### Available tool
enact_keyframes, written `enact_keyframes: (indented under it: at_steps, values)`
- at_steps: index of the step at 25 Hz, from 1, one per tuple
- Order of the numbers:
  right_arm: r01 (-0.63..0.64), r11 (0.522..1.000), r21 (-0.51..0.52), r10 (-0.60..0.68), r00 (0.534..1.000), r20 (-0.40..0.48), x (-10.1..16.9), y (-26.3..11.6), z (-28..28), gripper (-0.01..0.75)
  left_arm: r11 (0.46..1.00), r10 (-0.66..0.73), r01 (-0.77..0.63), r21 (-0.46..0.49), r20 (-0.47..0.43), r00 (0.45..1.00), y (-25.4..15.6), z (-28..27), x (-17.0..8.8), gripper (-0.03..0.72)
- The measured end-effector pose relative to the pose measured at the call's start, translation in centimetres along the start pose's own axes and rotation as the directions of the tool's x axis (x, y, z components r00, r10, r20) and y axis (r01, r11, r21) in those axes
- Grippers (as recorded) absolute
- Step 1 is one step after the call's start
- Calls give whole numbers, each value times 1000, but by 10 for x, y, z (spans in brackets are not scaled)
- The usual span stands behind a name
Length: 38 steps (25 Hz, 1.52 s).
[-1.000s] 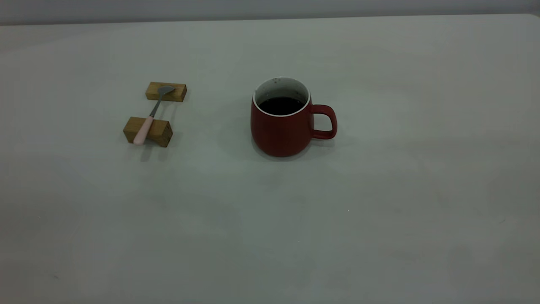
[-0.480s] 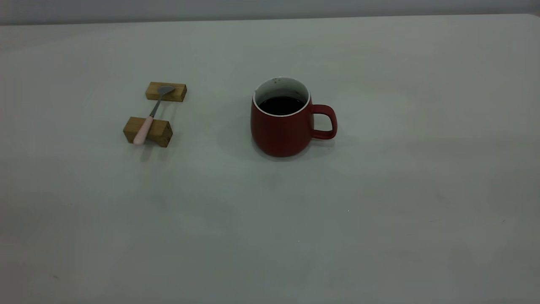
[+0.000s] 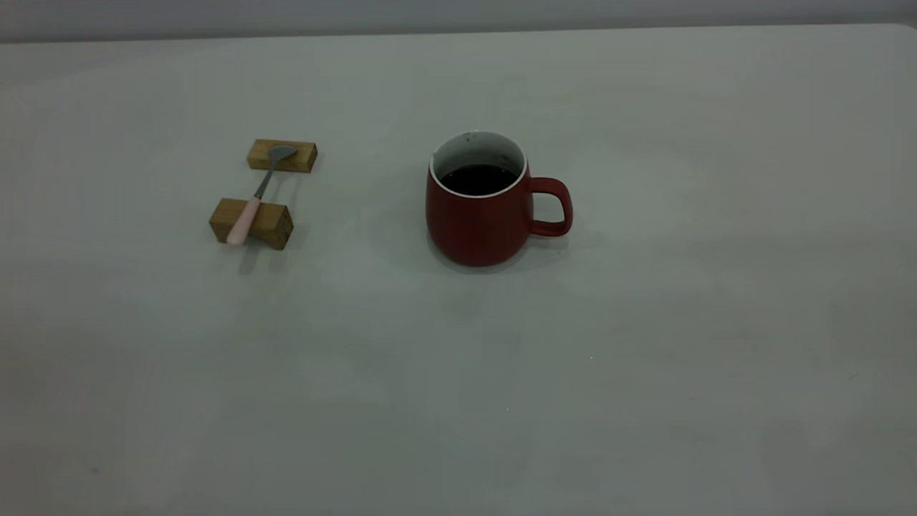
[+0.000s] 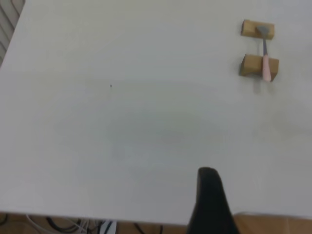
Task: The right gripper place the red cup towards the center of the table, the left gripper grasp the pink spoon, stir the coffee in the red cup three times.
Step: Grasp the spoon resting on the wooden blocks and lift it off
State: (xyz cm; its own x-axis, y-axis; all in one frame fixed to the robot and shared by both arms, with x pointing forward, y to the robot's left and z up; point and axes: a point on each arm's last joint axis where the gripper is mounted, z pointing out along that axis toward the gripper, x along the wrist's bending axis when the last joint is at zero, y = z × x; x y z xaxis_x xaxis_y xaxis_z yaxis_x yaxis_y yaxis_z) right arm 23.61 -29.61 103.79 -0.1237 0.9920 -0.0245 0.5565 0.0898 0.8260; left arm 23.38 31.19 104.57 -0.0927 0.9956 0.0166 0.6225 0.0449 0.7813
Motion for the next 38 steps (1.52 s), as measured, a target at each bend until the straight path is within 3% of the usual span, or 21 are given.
enact_keyframes:
  at_steps: [4,9,14,16,25,38]
  values:
    - [0,1000,0,0,1000,0,0,0,0,583,996,23,-23,83,-1,1000,42,22,-6,644]
    - [0,1000,0,0,1000,0,0,0,0,583,975,41,-46,216,27,999,94,90,-20,665]
    - [0,1000,0,0,1000,0,0,0,0,583,914,23,-50,403,71,997,119,172,-40,665]
    - [0,1000,0,0,1000,0,0,0,0,583,897,31,-69,436,94,995,125,204,-52,665]
    - [0,1000,0,0,1000,0,0,0,0,583,793,53,-134,595,152,987,104,328,-108,665]
    - [0,1000,0,0,1000,0,0,0,0,583,744,48,-138,654,154,987,58,403,-127,648]
